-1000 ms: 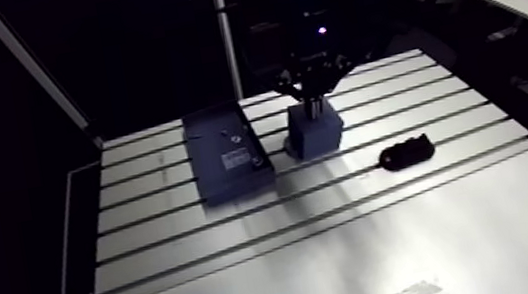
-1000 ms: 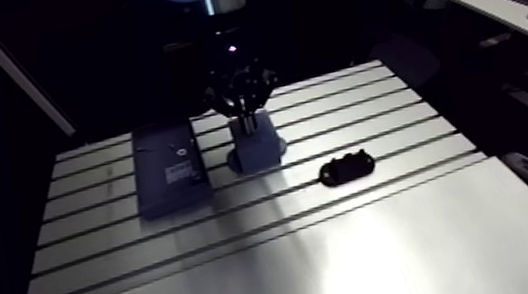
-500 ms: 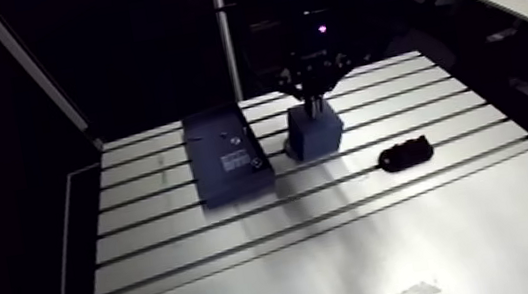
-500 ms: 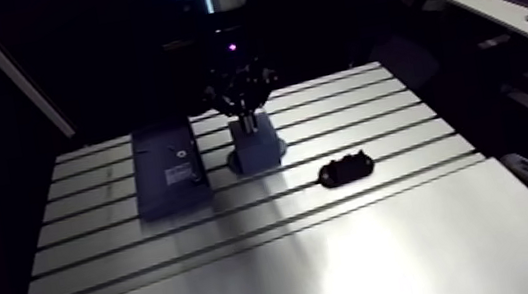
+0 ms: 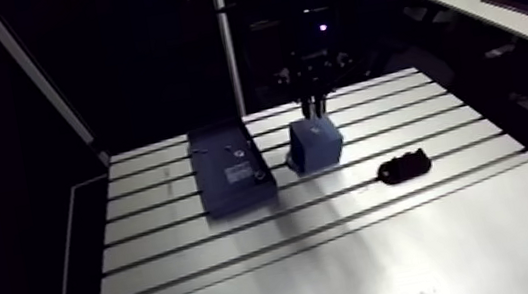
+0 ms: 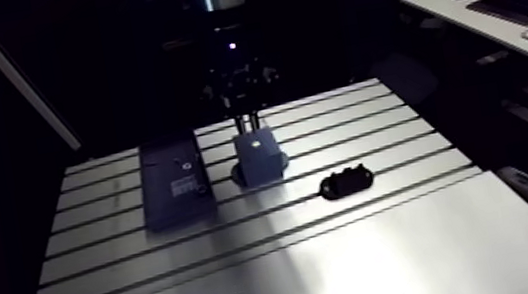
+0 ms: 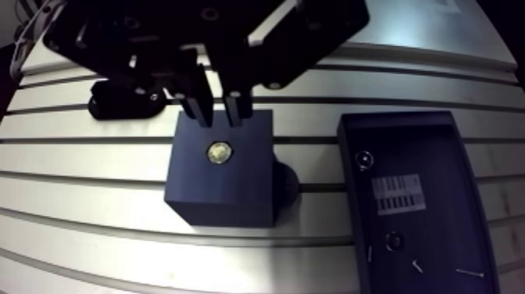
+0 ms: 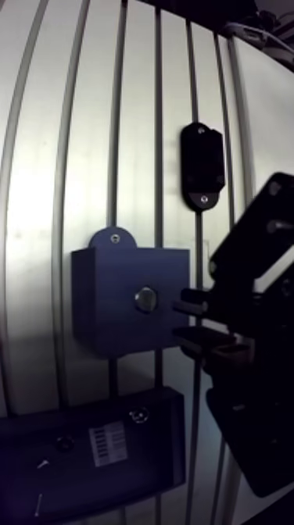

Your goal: Pick up the M10 bolt and insert it into the hex recess until seated.

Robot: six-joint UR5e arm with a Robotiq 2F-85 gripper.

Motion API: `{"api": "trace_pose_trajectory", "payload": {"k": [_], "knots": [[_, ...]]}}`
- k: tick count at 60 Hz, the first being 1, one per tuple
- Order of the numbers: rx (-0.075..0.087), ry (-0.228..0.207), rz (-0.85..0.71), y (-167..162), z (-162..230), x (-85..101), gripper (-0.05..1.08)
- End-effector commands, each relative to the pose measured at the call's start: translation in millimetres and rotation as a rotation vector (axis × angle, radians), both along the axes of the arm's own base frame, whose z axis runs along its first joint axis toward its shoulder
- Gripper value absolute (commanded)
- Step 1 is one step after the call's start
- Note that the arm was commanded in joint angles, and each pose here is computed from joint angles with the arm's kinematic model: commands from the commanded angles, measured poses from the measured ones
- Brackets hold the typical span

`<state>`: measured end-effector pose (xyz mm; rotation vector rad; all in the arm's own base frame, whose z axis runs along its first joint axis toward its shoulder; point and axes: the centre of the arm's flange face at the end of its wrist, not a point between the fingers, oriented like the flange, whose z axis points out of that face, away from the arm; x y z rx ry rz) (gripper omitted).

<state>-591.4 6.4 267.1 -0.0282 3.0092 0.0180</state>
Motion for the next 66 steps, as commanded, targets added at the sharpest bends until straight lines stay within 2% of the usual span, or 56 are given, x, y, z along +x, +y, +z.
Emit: {"api": "trace_pose_trajectory", "payload": {"k": [1, 5, 16, 21, 23, 27, 41, 47, 51, 53, 59, 66], "knots": [[0.024, 0.012, 0.007, -1, 28, 3.6, 0.0], [0.035, 0.004, 0.007, 0, 42, 6.7, 0.0], [0.039, 0.013, 0.003, -3, 80, 13.5, 0.0], [0.036, -0.003, 0.0, -4, 96, 18.2, 0.0], [0.029, -0.029, -0.004, -5, 107, 23.6, 0.0], [0.02, -0.05, -0.005, -7, 123, 29.3, 0.0], [0.016, -0.056, -0.004, -13, 183, 49.1, 0.0], [0.013, -0.023, -0.004, -18, 204, 59.4, 0.0], [0.004, -0.001, -0.006, -20, 214, 64.9, 0.0], [-0.007, 0.014, -0.006, -23, 222, 68.6, 0.0], [-0.017, 0.041, 0.008, -34, 233, 74.1, 0.0], [-0.016, 0.07, 0.053, -59, 247, 85.0, 0.0]]}}
